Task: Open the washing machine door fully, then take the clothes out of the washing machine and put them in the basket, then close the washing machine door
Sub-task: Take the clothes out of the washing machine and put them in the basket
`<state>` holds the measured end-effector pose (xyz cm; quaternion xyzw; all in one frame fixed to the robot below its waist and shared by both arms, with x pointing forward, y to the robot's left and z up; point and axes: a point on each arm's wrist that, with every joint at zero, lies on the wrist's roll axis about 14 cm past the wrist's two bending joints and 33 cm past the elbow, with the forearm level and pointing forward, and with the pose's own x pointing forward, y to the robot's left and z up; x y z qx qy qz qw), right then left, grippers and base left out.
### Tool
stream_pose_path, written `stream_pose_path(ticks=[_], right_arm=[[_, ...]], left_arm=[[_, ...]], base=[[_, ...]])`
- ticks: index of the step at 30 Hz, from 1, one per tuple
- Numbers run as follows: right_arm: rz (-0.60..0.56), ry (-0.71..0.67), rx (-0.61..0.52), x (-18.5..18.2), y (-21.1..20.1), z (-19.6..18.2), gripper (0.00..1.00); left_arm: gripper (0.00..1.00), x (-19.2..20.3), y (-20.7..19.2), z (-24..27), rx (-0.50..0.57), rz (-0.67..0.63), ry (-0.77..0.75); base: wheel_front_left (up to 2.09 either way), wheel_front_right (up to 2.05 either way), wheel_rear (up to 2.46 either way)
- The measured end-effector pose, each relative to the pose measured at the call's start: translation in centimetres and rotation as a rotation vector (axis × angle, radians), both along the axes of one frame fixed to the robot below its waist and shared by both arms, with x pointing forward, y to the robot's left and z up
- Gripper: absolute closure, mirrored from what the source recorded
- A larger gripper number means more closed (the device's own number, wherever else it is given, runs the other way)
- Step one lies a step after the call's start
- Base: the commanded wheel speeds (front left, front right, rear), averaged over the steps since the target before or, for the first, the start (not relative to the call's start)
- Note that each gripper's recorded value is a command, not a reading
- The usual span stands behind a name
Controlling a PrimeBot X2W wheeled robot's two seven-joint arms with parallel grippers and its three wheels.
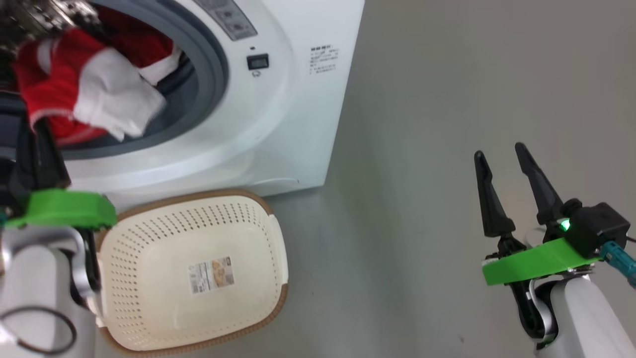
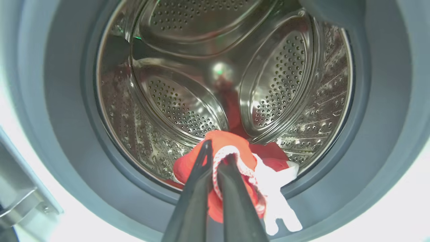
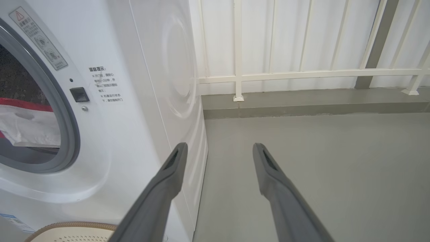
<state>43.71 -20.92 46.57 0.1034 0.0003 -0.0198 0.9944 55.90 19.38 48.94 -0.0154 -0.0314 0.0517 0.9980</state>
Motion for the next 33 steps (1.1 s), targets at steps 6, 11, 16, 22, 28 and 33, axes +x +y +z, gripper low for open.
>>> stream_pose_path(ticks=[6, 11, 16, 22, 28, 33], right_arm=[[0.013, -0.022, 0.008, -1.0, 0.6, 1.1, 0.0], [0.024, -0.045, 0.011, -1.9, 1.1, 2.1, 0.0], [0.032, -0.074, 0.014, -2.5, 1.4, 3.3, 0.0], [0.033, -0.095, 0.015, -3.1, 1.4, 4.1, 0.0], [0.033, -0.082, 0.016, -3.3, 1.4, 3.7, 0.0], [0.037, -0.059, 0.017, -3.1, 1.6, 2.8, 0.0]], left_arm=[[1.0, -3.4, 0.3, 3.4, 0.014, 0.009, -0.09], [1.0, -6.1, 0.1, 6.9, 0.028, 0.004, -0.184], [1.0, -8.6, -0.1, 10.5, 0.04, 0.004, -0.265], [1.0, -11.1, -0.9, 14.3, 0.034, -0.008, -0.369], [1.0, -12.2, -2.0, 13.5, -0.003, -0.034, -0.327], [1.0, -11.8, -3.0, 9.5, -0.045, -0.051, -0.207]], base=[[0.0, 0.0, 0.0], [0.0, 0.0, 0.0], [0.0, 0.0, 0.0], [0.0, 0.0, 0.0], [0.0, 0.0, 0.0], [0.0, 0.0, 0.0]])
